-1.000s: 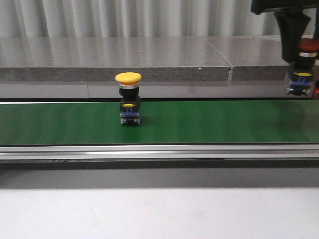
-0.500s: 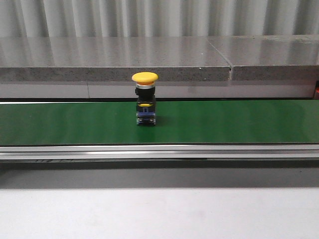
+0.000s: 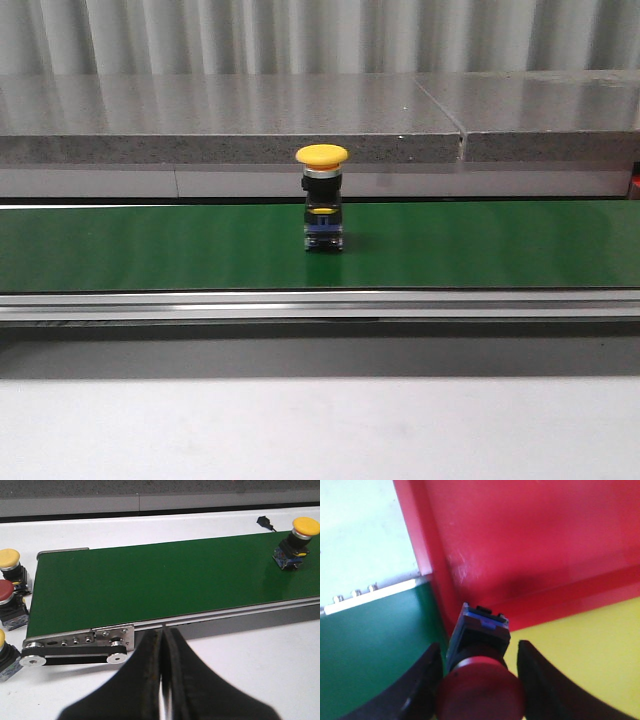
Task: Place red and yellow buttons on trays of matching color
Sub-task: 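Carry the red button into the red tray and open the right gripper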
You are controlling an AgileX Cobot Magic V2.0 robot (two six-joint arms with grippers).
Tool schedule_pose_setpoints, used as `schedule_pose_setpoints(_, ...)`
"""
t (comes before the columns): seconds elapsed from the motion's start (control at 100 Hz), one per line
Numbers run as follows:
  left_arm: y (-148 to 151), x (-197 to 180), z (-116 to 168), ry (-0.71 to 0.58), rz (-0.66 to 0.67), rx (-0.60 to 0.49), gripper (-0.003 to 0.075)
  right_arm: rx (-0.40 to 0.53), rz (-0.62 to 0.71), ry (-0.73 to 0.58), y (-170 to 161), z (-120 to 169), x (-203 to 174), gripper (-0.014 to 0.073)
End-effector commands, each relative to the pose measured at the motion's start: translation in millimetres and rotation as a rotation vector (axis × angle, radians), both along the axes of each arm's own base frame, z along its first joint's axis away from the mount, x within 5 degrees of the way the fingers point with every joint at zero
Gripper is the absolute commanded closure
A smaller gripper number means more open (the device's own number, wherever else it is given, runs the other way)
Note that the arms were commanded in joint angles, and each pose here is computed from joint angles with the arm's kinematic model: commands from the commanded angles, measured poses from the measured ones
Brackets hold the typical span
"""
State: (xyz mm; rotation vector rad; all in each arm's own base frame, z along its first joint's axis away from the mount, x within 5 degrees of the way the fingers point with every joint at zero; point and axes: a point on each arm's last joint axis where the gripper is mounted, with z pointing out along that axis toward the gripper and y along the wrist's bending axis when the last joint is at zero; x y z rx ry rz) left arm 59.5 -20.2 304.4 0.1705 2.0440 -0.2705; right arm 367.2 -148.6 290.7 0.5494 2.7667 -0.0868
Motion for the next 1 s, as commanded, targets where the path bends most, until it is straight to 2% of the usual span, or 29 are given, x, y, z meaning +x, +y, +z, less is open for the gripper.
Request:
schedule_pose_setpoints(0.0,-1,3,14,-0.087,0.001,-0.036,0.074,-0.037,0.005,-0.093,-5,27,7,0.04)
schedule_pose_setpoints(0.24,-1,3,14,-0.087,0.001,-0.036,0.074,-0.001,0.004,-0.051,-17,1,40,0.04)
schedule_pose_setpoints(0.5,-1,3,14,-0.087,0.001,-0.036,0.074,0.017,0.003,-0.002,-23,-30,52,0.04)
schedule_pose_setpoints(0.99,-1,3,14,-0.087,0.001,-0.036,0.074,-0.013,-0.015,-0.086,-31,-31,59,0.0384)
